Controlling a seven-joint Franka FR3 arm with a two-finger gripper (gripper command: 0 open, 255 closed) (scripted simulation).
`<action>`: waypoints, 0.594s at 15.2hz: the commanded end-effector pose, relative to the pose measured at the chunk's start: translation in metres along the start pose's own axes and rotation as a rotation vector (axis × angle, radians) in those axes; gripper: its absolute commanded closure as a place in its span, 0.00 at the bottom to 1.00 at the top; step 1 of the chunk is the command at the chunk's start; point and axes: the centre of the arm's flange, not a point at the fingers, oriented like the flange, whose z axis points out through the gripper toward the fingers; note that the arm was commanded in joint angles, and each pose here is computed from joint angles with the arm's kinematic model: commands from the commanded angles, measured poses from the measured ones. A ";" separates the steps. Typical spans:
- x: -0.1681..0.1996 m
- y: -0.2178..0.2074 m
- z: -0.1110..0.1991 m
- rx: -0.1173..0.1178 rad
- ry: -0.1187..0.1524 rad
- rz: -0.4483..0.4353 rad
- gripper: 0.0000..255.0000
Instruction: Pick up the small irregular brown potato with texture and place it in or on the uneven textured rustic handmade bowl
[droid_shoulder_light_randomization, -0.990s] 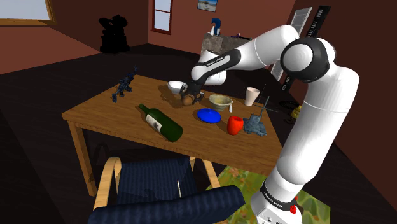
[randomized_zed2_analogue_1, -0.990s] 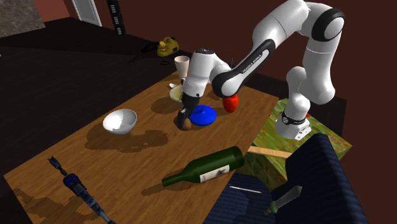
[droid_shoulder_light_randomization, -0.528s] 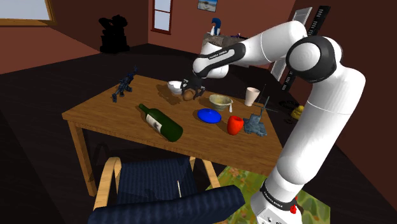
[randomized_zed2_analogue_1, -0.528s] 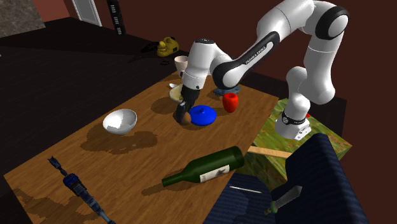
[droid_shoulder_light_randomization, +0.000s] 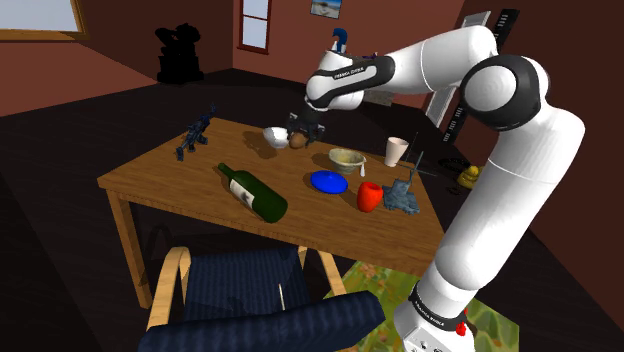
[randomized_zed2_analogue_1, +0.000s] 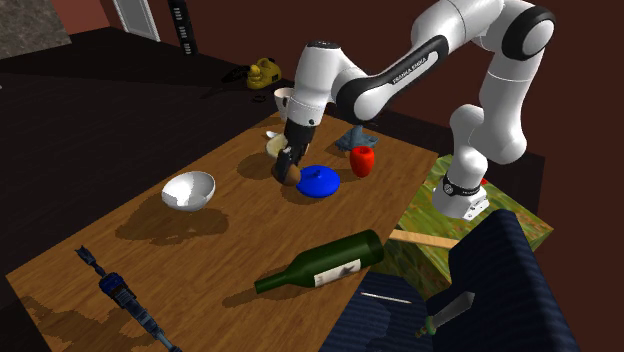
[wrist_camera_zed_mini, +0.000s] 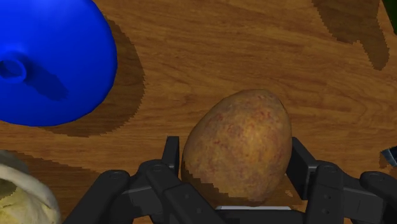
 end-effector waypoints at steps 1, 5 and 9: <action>0.003 -0.003 -0.011 0.000 0.000 0.000 1.00; 0.007 -0.008 -0.029 0.000 0.000 0.000 1.00; 0.032 0.038 -0.036 0.000 0.000 0.000 1.00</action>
